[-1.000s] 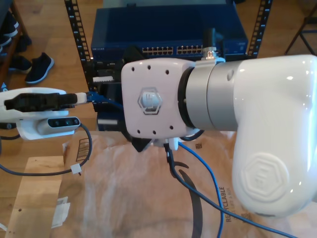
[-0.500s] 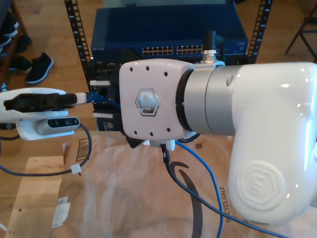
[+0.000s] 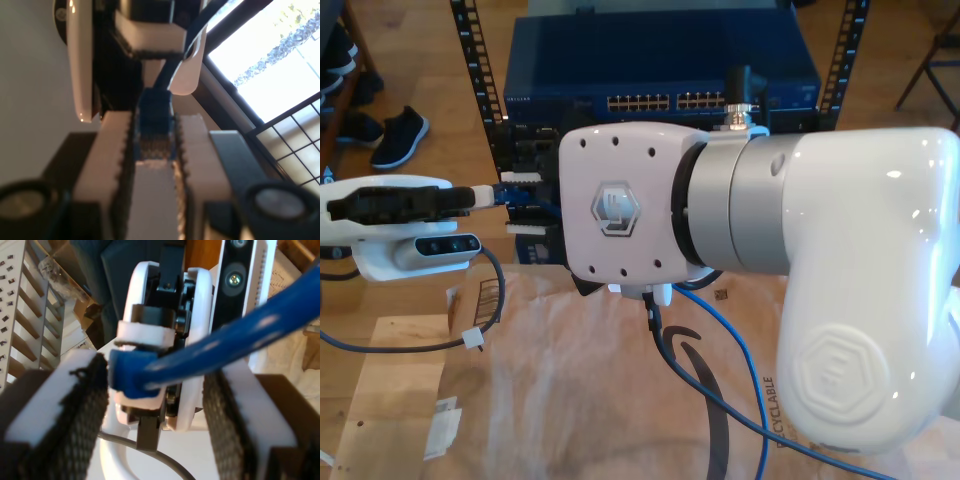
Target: Grab the cable and plug it in
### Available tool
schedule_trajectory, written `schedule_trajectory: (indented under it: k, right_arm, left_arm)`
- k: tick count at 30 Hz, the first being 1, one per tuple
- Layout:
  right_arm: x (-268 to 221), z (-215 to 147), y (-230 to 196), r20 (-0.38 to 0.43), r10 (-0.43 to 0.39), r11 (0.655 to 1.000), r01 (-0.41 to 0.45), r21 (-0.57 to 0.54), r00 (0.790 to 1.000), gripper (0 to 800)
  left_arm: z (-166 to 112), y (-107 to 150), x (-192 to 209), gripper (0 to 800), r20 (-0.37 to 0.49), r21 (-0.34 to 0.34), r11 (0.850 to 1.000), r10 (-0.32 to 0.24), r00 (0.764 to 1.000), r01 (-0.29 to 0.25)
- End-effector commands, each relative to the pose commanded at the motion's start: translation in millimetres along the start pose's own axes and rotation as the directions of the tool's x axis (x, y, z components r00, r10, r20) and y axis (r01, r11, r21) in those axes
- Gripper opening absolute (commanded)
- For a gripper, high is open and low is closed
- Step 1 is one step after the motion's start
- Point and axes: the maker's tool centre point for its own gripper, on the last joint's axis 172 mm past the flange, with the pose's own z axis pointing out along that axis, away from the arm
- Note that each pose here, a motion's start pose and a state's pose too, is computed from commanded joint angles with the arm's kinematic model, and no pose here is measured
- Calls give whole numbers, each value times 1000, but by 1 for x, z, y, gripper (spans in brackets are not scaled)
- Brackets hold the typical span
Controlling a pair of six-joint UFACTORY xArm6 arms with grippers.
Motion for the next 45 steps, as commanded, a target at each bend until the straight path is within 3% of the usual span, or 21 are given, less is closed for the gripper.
schedule_trajectory:
  k: [4,6,7,8,9,13,17,19,22,25,27,29,33,37,39,43,45]
  right_arm:
    - [0,-1,-1,0,2,1000,-2,2,1000,211]
    - [0,-1,-1,-1,4,1000,-4,4,1000,126]
    - [1,-1,-1,-2,5,1000,-5,5,1000,73]
    - [1,-1,-2,-3,5,1000,-5,10,1000,48]
    - [2,-1,-4,-3,5,1000,-5,14,1000,29]
    - [2,-2,-5,-4,4,1000,-4,17,1000,2]
    - [11,1,-8,-24,8,1000,-8,26,1000,2]
    - [33,1,-18,-68,21,998,-16,61,997,1]
    - [95,-8,-32,-178,71,990,-46,137,981,1]
    - [139,-24,-40,-268,84,973,-21,231,960,2]
    - [164,-38,-44,-330,78,955,25,297,941,2]
    - [185,-51,-40,-381,81,936,61,346,921,3]
    - [212,-80,-33,-464,88,886,144,441,881,9]
    - [230,-98,-19,-552,30,864,255,433,834,20]
    - [237,-107,-15,-617,-24,839,351,416,787,24]
    - [235,-110,-2,-714,-106,788,497,365,692,30]
    - [231,-111,5,-778,-151,752,582,310,610,36]
  left_arm:
    - [0,0,0,28,1,0,1000,-1,1000,1]
    - [0,0,0,38,1,0,1000,-1,1000,1]
    - [0,0,1,137,2,3,1000,-2,1000,2]
    - [1,-1,1,318,5,10,1000,-3,1000,3]
    - [2,-5,2,446,4,26,1000,-4,1000,4]
    - [2,-9,2,799,4,33,999,-3,1000,2]
    - [6,-13,-2,799,-21,-5,999,34,999,-35]
    - [-5,-8,-7,799,-7,-69,996,55,998,-55]
    - [-38,-1,-13,799,29,-184,979,97,995,-90]
    - [-62,-3,-3,799,-36,-270,952,138,990,-142]
    - [-86,4,13,799,-93,-355,923,122,988,-148]
    - [-101,4,35,799,-179,-409,893,122,976,-186]
    - [-125,5,88,799,-387,-484,846,24,922,-225]
    - [-149,-7,140,799,-540,-485,844,-81,838,-230]
    - [-161,-17,158,799,-593,-484,841,-112,797,-242]
    - [-188,-44,198,799,-620,-512,834,-191,761,-208]
    - [-185,-55,213,799,-672,-474,846,-169,721,-243]
